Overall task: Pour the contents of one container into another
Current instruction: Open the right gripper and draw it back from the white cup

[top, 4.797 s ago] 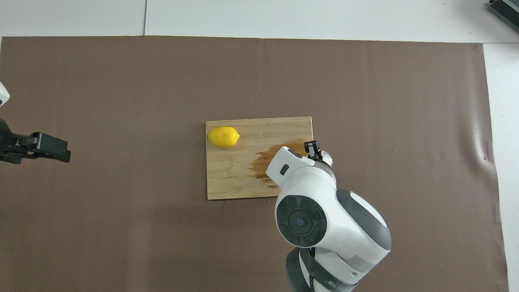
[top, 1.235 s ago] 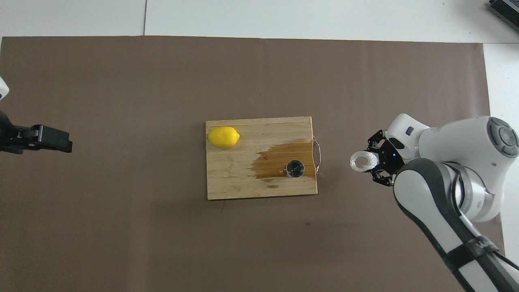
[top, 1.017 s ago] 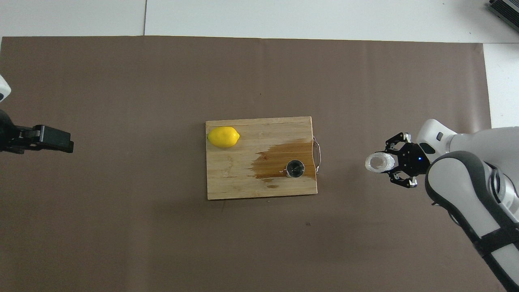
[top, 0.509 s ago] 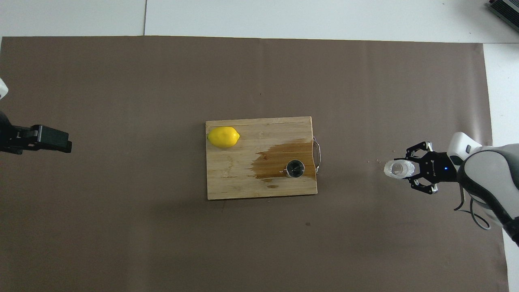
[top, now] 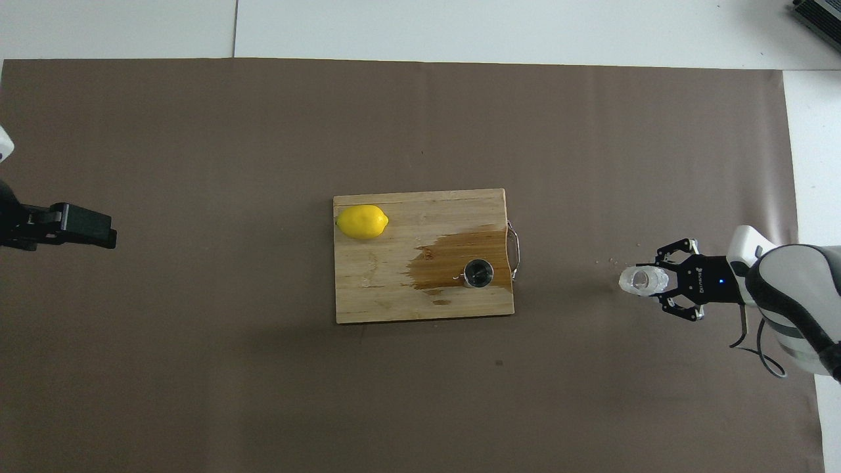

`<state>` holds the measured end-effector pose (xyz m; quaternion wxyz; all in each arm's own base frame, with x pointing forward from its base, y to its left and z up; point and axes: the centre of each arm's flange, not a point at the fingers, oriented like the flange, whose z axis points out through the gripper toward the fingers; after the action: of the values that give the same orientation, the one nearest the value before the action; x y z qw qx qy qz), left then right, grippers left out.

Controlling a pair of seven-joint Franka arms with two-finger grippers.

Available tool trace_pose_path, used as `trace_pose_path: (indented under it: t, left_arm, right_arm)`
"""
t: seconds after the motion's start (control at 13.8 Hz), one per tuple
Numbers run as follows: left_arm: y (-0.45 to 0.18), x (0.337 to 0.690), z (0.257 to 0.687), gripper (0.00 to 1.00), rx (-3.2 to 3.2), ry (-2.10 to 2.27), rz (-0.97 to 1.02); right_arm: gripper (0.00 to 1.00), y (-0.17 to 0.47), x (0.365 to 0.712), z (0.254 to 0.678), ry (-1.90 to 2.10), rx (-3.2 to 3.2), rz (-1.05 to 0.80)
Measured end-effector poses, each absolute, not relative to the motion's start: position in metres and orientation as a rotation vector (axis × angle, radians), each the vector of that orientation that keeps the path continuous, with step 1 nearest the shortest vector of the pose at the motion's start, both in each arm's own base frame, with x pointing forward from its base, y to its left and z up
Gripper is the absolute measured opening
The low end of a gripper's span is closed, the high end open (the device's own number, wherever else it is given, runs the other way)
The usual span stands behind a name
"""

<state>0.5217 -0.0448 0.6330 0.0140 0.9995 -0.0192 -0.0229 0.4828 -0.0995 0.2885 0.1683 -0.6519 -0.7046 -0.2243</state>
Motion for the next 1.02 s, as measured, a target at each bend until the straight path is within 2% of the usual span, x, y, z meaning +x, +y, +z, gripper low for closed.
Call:
trace_pose_path:
  t: [0.07, 0.15, 0.44, 0.65, 1.02]
  left_arm:
    - [-0.045, 0.522, 0.633, 1.00, 3.112, -0.060, -0.072]
    - [-0.045, 0.522, 0.633, 1.00, 3.112, -0.060, -0.072]
    - [-0.045, 0.522, 0.633, 1.00, 3.112, -0.060, -0.072]
    - [-0.045, 0.522, 0.633, 1.00, 3.112, -0.060, -0.072]
    - [-0.045, 0.522, 0.633, 1.00, 3.112, -0.060, -0.073]
  right_arm:
    - [0.49, -0.099, 0.481, 0.287, -1.998, -1.853, -0.644]
    - [0.57, -0.099, 0.480, 0.285, -1.994, -1.851, -0.647]
    - [0.99, -0.104, 0.478, 0.284, -1.983, -1.863, -0.650]
    - [1.00, -0.118, 0.479, 0.294, -1.969, -1.883, -0.675]
    - [1.00, -0.121, 0.503, 0.369, -2.028, -1.903, -0.746]
